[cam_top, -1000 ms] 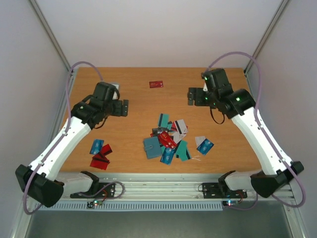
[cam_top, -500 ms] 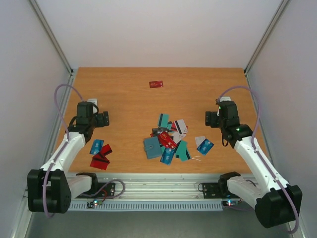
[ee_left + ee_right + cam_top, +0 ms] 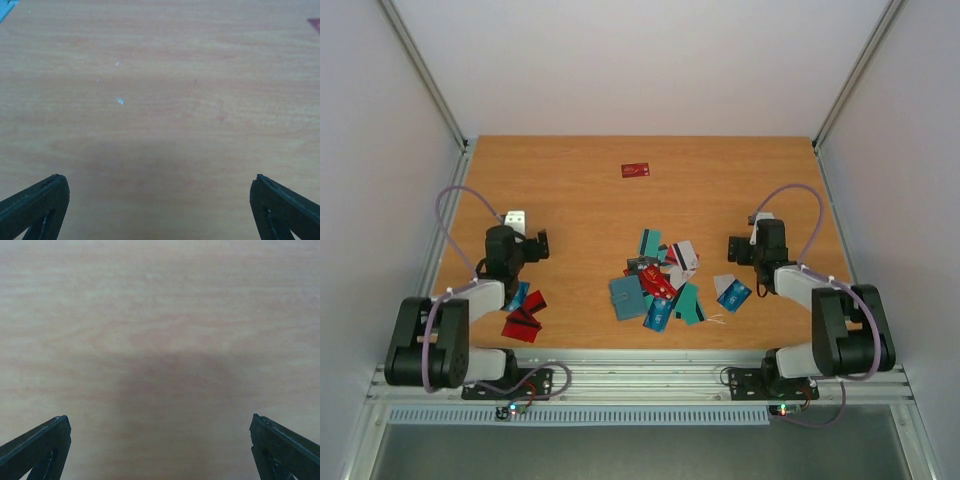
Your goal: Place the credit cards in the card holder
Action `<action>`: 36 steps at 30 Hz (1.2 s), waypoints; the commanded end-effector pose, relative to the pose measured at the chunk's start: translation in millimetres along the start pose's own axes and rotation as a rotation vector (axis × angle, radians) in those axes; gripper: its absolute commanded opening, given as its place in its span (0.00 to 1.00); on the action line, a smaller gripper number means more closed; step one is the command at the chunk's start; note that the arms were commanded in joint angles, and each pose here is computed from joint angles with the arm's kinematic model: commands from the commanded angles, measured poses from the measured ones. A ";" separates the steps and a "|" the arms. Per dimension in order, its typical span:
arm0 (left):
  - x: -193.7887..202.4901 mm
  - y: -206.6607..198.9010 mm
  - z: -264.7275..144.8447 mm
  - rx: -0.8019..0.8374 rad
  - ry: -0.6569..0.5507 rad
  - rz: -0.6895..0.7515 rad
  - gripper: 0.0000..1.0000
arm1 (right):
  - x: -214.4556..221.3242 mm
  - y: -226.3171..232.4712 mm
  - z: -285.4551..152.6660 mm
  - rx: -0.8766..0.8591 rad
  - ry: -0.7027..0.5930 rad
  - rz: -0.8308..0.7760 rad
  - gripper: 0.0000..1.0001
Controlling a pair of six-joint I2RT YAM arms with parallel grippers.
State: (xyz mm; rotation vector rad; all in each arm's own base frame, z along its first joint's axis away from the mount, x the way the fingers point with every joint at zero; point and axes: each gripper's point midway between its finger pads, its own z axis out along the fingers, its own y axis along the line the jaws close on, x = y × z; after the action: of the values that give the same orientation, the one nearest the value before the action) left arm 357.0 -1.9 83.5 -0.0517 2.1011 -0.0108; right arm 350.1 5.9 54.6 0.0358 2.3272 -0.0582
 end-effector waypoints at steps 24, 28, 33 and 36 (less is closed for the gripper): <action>-52.4 -1.6 28.5 0.061 -0.271 0.004 0.99 | -69.3 -12.8 15.3 -0.104 -0.417 0.046 0.99; -52.1 -1.9 28.6 0.062 -0.270 0.004 0.99 | -68.5 -12.7 16.0 -0.105 -0.413 0.047 0.98; -51.9 -1.3 28.7 0.060 -0.269 0.004 0.99 | -68.4 -12.9 18.0 -0.103 -0.406 0.047 0.98; -52.6 -1.9 28.6 0.062 -0.271 0.004 0.99 | -68.4 -12.9 17.9 -0.104 -0.406 0.047 0.98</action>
State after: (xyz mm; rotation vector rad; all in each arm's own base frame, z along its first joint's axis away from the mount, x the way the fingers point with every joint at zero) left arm 395.0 -2.5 83.4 -0.0279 1.9466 -0.0785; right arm 403.2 -8.7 81.1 0.0218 1.9648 0.0684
